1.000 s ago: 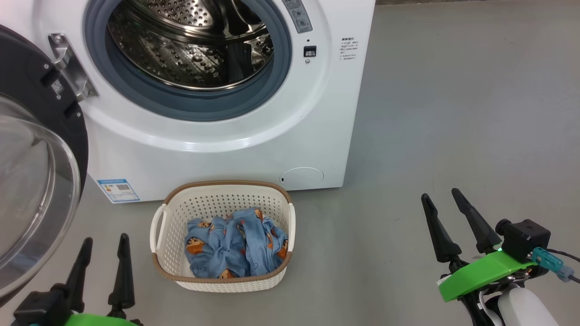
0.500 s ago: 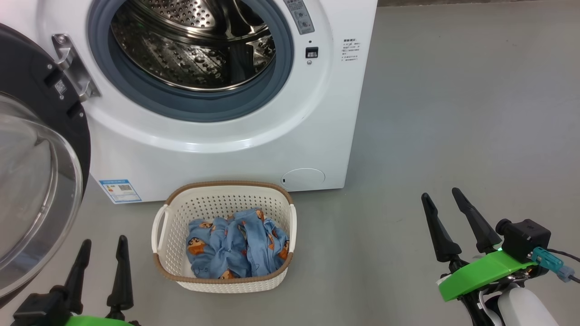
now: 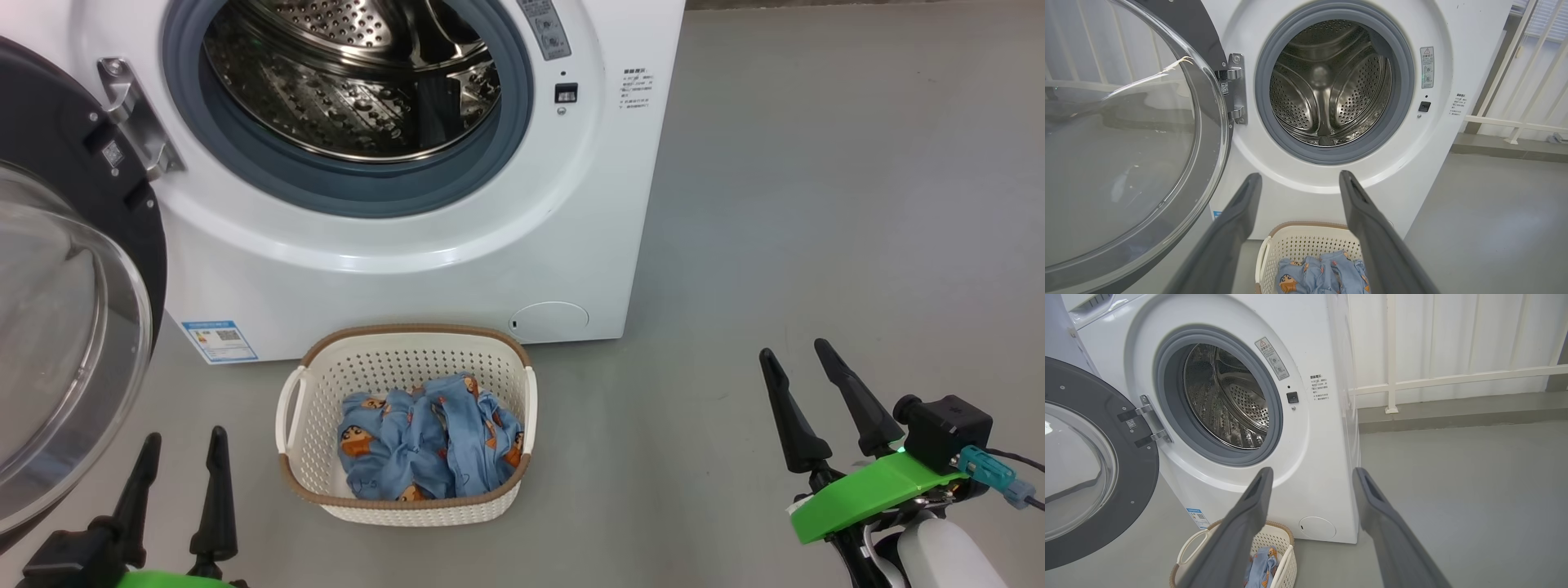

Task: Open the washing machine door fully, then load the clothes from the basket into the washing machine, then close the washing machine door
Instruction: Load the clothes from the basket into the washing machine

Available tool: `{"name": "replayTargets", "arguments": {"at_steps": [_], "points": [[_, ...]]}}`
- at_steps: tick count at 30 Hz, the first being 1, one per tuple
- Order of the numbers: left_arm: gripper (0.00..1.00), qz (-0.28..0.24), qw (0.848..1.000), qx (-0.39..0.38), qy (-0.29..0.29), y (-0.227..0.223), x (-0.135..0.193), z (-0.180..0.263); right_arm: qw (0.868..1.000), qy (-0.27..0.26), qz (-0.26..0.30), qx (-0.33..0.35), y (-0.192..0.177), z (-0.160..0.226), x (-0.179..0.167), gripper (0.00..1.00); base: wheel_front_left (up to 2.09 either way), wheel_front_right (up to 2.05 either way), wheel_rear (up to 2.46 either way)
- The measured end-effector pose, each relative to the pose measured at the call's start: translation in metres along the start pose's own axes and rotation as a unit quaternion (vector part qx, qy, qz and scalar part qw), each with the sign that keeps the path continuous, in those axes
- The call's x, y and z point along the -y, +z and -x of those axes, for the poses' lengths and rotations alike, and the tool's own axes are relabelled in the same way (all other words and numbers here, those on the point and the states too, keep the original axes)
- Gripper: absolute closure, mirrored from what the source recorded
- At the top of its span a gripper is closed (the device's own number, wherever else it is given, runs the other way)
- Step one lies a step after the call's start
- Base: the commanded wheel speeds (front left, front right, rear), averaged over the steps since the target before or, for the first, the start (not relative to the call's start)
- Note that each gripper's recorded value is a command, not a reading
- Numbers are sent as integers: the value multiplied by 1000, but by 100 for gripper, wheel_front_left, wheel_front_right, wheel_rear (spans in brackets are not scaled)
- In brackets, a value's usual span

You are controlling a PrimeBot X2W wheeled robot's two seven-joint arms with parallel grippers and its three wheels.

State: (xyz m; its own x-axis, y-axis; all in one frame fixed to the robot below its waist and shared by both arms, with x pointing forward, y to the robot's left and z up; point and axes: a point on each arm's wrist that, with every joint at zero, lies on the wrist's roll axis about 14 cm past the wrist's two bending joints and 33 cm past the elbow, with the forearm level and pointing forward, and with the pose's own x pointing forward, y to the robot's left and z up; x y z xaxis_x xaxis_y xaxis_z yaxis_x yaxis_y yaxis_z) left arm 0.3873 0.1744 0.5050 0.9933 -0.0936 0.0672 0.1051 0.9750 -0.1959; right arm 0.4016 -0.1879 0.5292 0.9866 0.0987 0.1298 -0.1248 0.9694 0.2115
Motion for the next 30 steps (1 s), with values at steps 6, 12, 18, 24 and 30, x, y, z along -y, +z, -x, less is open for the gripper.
{"name": "replayTargets", "arguments": {"at_steps": [6, 12, 18, 24, 30], "points": [[0, 1, 1000, 2, 1, 1, 0, 0, 1000, 1, 0, -1, 0, 0, -1, 0, 0, 0, 0], [0, 3, 1000, 2, 2, 0, -1, 0, 1000, 2, 0, -3, -2, -1, -1, 0, 4, -4, 0], [0, 2, 1000, 0, 3, -2, -1, -1, 1000, 1, 0, -5, -4, -1, 0, 0, 45, -45, 0], [0, -1, 1000, -2, 4, -3, -2, -1, 1000, 1, 0, -5, -4, -1, 0, 0, 61, -61, 0], [0, 1, 1000, -2, 4, -3, -3, -1, 1000, 1, -1, -6, -5, -2, 0, 0, 61, -61, 0]]}}
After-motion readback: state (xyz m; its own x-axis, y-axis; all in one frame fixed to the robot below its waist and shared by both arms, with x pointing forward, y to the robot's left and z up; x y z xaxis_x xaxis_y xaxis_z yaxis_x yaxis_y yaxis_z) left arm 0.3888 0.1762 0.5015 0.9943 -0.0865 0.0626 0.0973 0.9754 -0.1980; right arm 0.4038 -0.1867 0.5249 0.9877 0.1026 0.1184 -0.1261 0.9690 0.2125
